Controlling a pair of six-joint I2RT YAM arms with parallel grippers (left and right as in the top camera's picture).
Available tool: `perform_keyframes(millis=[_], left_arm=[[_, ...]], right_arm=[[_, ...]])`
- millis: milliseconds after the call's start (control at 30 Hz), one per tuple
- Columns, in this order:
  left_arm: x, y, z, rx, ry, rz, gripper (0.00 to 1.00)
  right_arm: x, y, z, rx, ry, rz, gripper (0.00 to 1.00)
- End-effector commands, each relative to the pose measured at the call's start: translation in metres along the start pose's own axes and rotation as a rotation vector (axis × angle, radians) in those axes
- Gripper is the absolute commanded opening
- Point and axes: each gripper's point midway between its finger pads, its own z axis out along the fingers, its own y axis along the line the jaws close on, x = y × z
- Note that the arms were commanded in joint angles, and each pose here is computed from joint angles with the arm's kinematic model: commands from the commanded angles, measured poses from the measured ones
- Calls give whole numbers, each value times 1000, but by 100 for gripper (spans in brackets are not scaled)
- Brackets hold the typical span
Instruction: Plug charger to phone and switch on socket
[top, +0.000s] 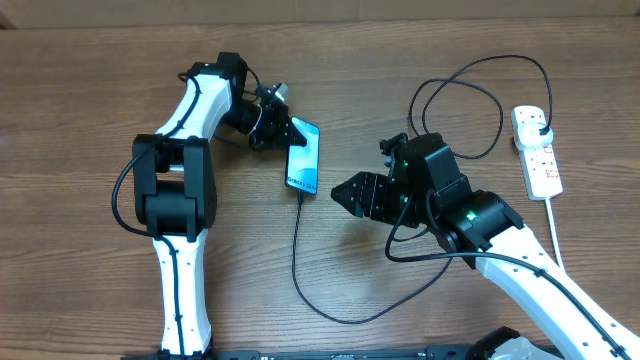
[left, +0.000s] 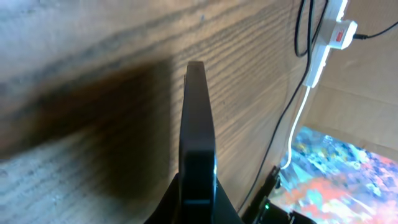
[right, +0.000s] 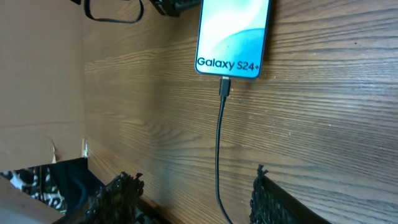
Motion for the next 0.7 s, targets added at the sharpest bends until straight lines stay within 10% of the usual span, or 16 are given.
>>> perform_keyframes(millis=[0,667], left_arm=[[-6,1,-1,-35,-21,-15,4],[-6,34,1,-266,-34,-68,14]], right_arm=[[-4,-2,0,12,-17,-7,60],[-1,-4,0,23,-5,0,61]])
